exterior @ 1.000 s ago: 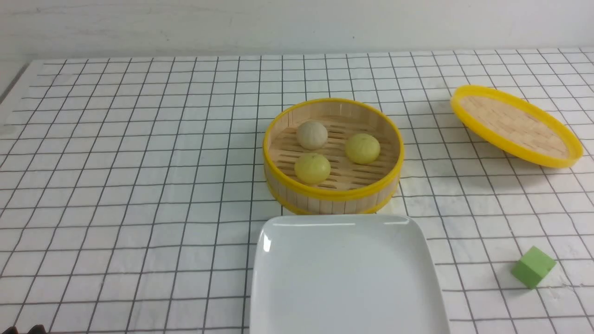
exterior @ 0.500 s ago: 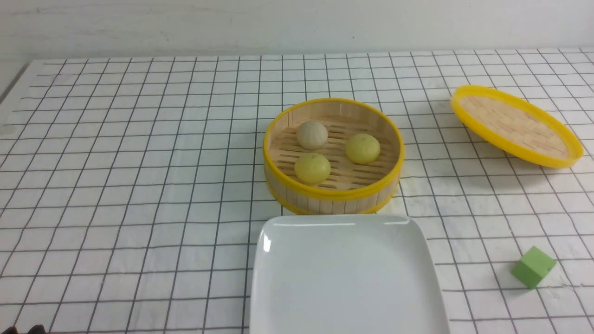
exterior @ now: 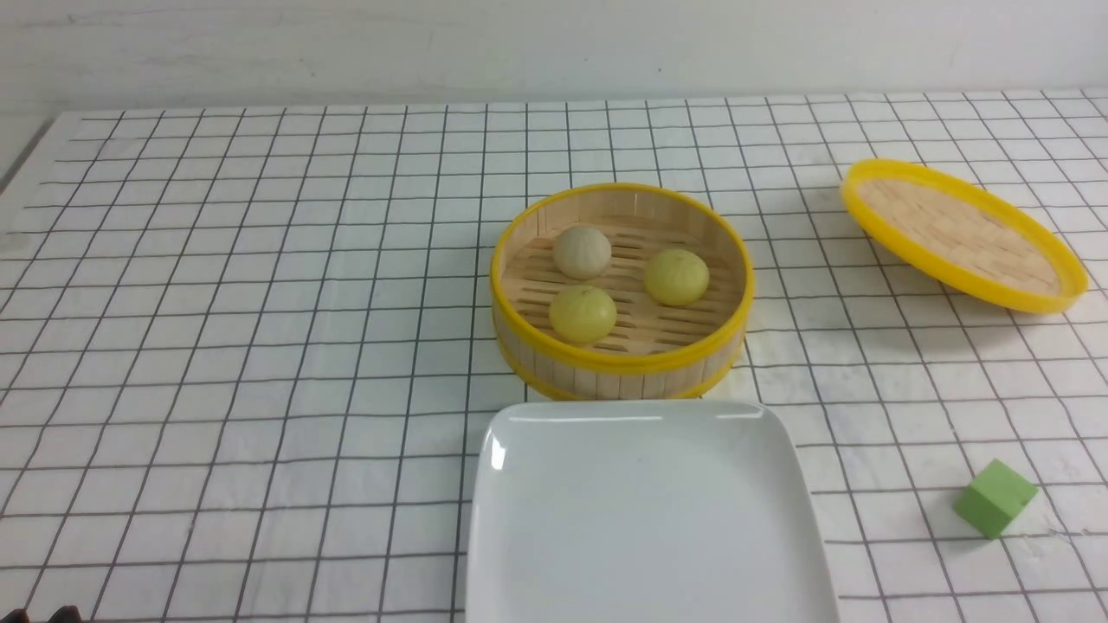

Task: Put the steamed buns into the plate on the white-black tablecloth.
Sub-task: 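Reach toward a bun in the bamboo steamer with the right gripper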

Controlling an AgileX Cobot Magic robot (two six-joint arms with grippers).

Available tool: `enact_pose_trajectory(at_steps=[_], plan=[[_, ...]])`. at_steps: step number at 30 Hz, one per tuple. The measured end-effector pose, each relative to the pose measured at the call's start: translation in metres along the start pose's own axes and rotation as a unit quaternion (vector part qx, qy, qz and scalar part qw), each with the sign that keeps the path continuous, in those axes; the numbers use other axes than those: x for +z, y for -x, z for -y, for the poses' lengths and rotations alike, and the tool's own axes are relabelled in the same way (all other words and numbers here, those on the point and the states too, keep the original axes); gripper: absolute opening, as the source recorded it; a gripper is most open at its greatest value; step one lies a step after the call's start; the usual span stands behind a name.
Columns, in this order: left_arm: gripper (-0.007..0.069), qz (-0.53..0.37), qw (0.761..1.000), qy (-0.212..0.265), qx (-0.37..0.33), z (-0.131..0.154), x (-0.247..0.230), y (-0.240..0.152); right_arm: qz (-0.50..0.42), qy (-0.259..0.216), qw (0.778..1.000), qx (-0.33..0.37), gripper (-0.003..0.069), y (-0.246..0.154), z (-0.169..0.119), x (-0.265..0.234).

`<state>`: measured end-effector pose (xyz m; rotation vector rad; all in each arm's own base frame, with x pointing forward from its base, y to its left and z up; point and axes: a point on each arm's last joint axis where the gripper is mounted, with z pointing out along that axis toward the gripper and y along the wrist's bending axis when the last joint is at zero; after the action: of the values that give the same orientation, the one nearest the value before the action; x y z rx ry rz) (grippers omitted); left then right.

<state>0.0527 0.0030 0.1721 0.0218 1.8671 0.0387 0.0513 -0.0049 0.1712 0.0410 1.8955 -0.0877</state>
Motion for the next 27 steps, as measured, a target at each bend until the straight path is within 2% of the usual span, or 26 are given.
enact_pose_trajectory(at_steps=[2, 4, 5, 6, 7, 8, 9, 11, 12, 14, 18, 20, 21, 25, 26, 27], plan=[[0.0241, 0.000, 1.000, 0.000, -0.004, 0.000, 0.000, 0.000, 0.000, -0.001, 1.000, -0.002, 0.0239, 0.000, 0.000, 0.000], [0.0241, 0.002, 0.997, -0.017, -0.081, 0.003, 0.000, 0.001, 0.006, 0.004, 1.000, 0.023, 0.0239, 0.001, -0.001, 0.000], [0.0241, -0.001, 0.986, -0.034, -0.165, 0.006, 0.000, 0.001, 0.011, 0.017, 0.996, 0.083, 0.0239, 0.002, -0.003, 0.000], [0.0241, -0.001, 0.983, -0.037, -0.180, 0.007, 0.000, 0.001, 0.011, 0.020, 0.995, 0.096, 0.0239, 0.002, -0.004, 0.000], [0.0241, -0.009, 0.955, -0.060, -0.290, 0.012, -0.001, 0.001, 0.015, 0.049, 0.977, 0.209, 0.0239, 0.003, -0.008, 0.000], [0.0241, -0.015, 0.933, -0.072, -0.353, 0.013, -0.001, 0.002, 0.016, 0.064, 0.958, 0.280, 0.0239, 0.005, -0.010, 0.000], [0.0241, -0.025, 0.894, -0.089, -0.438, 0.016, -0.001, 0.002, 0.015, 0.082, 0.931, 0.356, 0.0239, 0.006, -0.013, -0.001], [0.0241, -0.039, 0.832, -0.109, -0.542, 0.020, -0.002, 0.004, 0.009, 0.108, 0.880, 0.462, 0.0239, 0.009, -0.017, -0.001], [0.0241, -0.042, 0.814, -0.113, -0.568, 0.021, -0.002, 0.005, 0.007, 0.118, 0.858, 0.500, 0.0239, 0.010, -0.018, -0.002], [0.0241, -0.044, 0.789, -0.119, -0.601, 0.022, -0.003, 0.006, 0.007, 0.129, 0.830, 0.543, 0.0239, 0.012, -0.019, -0.002], [0.0241, -0.025, 0.773, -0.126, -0.621, 0.021, -0.003, 0.010, 0.011, 0.142, 0.801, 0.581, 0.0239, 0.015, -0.020, -0.003], [0.0234, -0.015, 0.782, -0.136, -0.609, 0.021, -0.006, 0.018, 0.018, 0.146, 0.808, 0.570, 0.0233, 0.018, -0.020, -0.004], [0.0225, -0.010, 0.790, -0.145, -0.596, 0.021, -0.010, 0.026, 0.030, 0.151, 0.822, 0.549, 0.0223, 0.025, -0.019, -0.007], [0.0109, 0.036, 0.850, -0.180, -0.494, 0.021, -0.039, 0.078, 0.103, 0.164, 0.902, 0.386, 0.0131, 0.074, -0.018, -0.031], [0.0050, 0.022, 0.872, -0.175, -0.457, 0.022, -0.044, 0.091, 0.099, 0.158, 0.927, 0.325, 0.0073, 0.090, -0.018, -0.035], [0.0050, 0.013, 0.876, -0.171, -0.451, 0.022, -0.043, 0.094, 0.093, 0.156, 0.935, 0.305, 0.0064, 0.095, -0.018, -0.035]])
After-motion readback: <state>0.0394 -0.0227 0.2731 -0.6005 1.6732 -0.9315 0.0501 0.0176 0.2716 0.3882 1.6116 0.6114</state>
